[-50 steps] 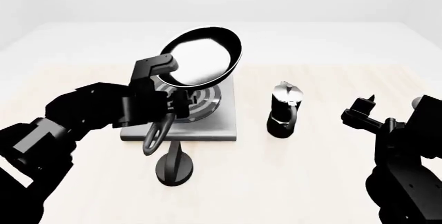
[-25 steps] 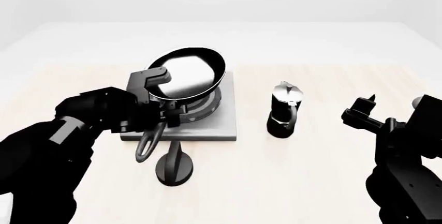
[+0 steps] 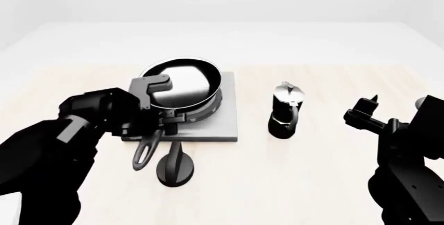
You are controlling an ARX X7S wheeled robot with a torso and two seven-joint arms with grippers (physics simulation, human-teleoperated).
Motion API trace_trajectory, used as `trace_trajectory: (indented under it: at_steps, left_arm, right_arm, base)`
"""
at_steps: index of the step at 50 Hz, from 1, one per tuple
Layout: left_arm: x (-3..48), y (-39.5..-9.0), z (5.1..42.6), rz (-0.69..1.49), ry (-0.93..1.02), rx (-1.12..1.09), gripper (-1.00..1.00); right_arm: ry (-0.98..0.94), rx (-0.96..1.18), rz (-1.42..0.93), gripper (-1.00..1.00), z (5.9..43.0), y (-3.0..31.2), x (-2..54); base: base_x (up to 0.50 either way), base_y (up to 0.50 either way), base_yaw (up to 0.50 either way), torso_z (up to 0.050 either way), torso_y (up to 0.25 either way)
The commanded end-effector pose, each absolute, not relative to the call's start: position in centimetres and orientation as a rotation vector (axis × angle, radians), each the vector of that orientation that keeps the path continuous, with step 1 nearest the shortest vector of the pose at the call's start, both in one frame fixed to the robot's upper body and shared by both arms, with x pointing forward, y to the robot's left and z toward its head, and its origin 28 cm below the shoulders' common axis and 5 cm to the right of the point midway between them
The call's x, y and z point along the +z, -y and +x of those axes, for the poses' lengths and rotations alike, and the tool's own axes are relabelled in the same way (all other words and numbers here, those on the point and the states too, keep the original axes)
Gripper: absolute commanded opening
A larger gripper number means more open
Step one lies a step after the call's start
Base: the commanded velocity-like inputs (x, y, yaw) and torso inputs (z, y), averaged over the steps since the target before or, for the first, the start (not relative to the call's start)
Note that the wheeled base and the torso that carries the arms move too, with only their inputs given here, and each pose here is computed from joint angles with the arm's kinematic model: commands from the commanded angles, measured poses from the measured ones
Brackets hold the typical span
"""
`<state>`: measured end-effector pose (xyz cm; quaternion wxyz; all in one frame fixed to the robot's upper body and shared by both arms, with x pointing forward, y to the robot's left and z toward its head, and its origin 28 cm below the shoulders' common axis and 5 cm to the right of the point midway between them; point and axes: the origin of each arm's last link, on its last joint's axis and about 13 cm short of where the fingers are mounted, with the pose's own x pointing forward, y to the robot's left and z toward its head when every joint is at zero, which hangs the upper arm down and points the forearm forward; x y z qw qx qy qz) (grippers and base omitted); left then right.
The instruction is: Turn on the stove and put the frying pan on it.
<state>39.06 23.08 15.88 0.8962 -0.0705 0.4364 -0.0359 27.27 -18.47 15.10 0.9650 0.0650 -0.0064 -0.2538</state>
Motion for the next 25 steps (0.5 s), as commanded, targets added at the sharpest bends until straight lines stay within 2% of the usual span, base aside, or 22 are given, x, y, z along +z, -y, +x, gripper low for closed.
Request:
trace_trajectory:
  at_steps: [1, 12, 13, 25]
  left_arm:
    - [15.54, -22.24, 38.70, -0.166, -0.958, -0.108, -1.00]
    - [15.60, -22.25, 38.71, -0.171, -0.960, -0.110, -1.00]
    - [15.64, -22.23, 38.72, -0.178, -0.959, -0.134, 1.00]
    - [16.26, -22.38, 38.93, -0.174, -0.947, -0.152, 1.00]
  right_arm:
    - [0.014, -0.515, 0.135, 1.00, 27.24, 18.52, 15.11]
    - [0.016, -0.513, 0.135, 1.00, 27.25, 18.52, 15.16]
    - [0.015, -0.514, 0.135, 1.00, 27.28, 18.51, 15.14]
    - [0.015, -0.511, 0.132, 1.00, 27.29, 18.45, 15.15]
  base:
    - [0.00, 0.00, 0.00, 0.000, 0.000]
    - [0.00, 0.00, 0.00, 0.000, 0.000]
    - [0.00, 0.00, 0.00, 0.000, 0.000]
    - [0.00, 0.00, 0.00, 0.000, 0.000]
